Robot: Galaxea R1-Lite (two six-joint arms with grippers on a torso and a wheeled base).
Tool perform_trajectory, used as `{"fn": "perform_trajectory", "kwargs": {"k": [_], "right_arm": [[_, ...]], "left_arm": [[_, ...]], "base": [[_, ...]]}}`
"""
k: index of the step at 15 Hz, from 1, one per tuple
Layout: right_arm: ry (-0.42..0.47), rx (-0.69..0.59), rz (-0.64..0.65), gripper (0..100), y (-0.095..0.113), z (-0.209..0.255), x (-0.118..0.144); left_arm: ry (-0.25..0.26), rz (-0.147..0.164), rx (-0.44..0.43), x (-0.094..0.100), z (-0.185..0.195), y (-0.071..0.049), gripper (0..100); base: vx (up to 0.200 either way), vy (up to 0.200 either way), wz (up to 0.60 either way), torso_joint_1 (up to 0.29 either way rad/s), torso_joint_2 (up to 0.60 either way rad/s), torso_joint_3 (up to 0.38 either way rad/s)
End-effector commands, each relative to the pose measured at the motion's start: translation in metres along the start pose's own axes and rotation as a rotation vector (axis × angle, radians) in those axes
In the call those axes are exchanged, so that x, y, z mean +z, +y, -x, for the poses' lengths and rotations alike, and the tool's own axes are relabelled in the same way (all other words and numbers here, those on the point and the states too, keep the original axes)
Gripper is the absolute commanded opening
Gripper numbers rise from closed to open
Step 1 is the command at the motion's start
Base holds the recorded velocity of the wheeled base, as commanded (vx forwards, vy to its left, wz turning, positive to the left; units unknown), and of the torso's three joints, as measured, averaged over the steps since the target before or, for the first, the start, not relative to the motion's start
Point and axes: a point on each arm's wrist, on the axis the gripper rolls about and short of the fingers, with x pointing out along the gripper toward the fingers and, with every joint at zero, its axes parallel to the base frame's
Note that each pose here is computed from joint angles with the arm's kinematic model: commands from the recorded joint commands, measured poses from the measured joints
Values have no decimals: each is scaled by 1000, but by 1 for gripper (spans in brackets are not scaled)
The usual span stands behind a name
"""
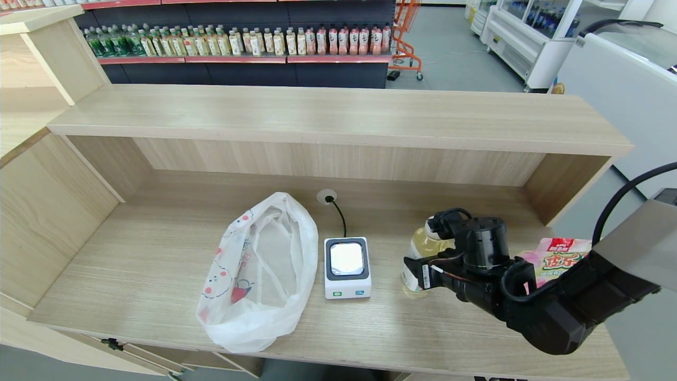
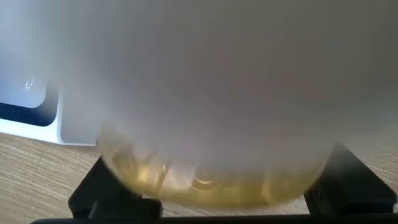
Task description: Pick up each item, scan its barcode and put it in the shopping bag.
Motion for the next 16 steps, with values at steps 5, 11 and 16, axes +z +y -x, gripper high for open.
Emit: {"fn": "perform_trajectory", "kwargs": {"k": [5, 11, 16], "right_arm": [[-19, -1, -11, 0, -2, 3, 4], [-137, 262, -74, 0, -49, 68, 40], [-180, 620, -90, 0, -57, 140, 40]], "left_arm": [[-1, -1, 0, 0, 0, 0, 100], [-1, 1, 0, 0, 0, 0, 100], [-1, -1, 0, 0, 0, 0, 100]], "base": [[0, 0, 0, 0, 0, 0], [0, 0, 0, 0, 0, 0], [0, 0, 0, 0, 0, 0]]}}
